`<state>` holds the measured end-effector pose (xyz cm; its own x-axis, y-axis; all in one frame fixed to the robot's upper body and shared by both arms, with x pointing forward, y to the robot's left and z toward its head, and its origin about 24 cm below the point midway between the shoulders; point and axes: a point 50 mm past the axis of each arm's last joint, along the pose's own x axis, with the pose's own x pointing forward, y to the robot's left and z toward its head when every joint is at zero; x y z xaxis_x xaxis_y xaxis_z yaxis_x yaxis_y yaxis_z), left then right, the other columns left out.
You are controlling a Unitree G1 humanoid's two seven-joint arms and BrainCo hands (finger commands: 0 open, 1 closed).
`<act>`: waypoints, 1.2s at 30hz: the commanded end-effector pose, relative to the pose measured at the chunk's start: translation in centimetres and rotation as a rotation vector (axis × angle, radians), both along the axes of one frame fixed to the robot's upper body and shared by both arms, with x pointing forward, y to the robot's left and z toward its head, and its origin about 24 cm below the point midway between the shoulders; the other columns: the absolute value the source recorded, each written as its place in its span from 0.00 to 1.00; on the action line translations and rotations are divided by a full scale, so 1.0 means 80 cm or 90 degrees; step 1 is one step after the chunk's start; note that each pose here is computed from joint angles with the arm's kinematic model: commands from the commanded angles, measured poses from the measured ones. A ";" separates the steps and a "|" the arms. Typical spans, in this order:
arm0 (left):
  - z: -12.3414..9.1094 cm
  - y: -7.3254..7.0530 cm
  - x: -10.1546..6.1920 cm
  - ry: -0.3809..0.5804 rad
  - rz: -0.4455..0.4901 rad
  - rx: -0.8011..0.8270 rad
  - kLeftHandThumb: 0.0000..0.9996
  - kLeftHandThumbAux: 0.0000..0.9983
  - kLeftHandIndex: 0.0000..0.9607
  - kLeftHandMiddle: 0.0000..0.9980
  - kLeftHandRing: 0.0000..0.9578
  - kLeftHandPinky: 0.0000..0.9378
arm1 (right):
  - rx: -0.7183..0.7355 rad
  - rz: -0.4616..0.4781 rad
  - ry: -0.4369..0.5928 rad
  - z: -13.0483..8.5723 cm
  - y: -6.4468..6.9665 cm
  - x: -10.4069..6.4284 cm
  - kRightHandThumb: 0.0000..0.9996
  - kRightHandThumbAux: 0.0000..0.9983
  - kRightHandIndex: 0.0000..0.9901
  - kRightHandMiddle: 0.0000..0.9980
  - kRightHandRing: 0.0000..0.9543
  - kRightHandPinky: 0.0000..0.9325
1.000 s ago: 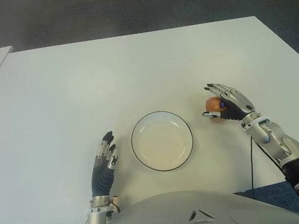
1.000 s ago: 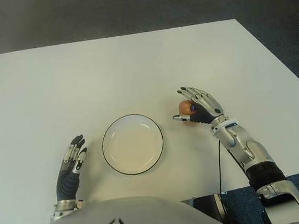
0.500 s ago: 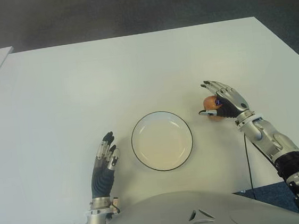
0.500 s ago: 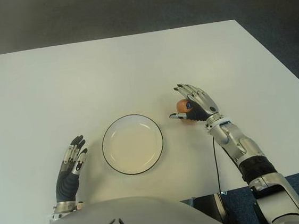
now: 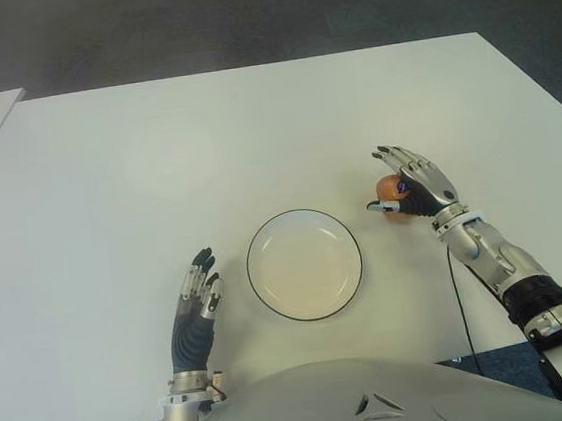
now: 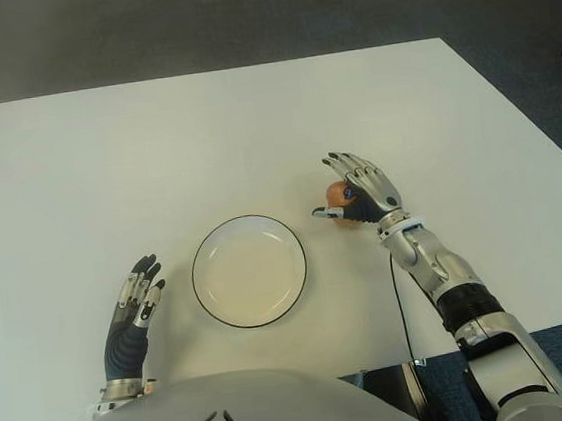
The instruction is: Put the apples into the plate.
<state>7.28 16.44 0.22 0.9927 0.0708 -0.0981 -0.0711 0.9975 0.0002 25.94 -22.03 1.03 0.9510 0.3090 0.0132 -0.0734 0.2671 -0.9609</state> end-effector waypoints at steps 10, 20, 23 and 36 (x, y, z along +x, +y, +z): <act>0.002 -0.001 -0.001 0.015 -0.009 -0.005 0.01 0.41 0.00 0.00 0.00 0.00 | 0.007 -0.003 0.000 -0.036 0.002 -0.019 0.46 0.34 0.45 0.59 0.58 0.60; 0.004 -0.002 0.000 0.005 -0.009 -0.012 0.01 0.42 0.00 0.00 0.00 0.00 | 0.014 0.016 -0.047 -0.034 -0.001 -0.017 0.42 0.44 0.59 0.73 0.72 0.75; 0.005 -0.003 0.000 0.002 -0.011 -0.009 0.01 0.42 0.00 0.00 0.00 0.00 | 0.020 0.019 -0.056 -0.034 -0.002 -0.016 0.41 0.45 0.62 0.74 0.73 0.77; 0.002 -0.003 0.000 0.005 -0.011 -0.012 0.01 0.41 0.00 0.00 0.00 0.00 | 0.085 0.005 -0.099 -0.027 -0.007 -0.017 0.45 0.55 0.77 0.84 0.84 0.90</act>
<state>7.23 16.39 0.47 0.9917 0.0718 -0.1063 -0.0729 0.9973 -0.0060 25.52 -22.33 0.10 0.9166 0.3067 0.2566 0.1207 0.3994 -0.9088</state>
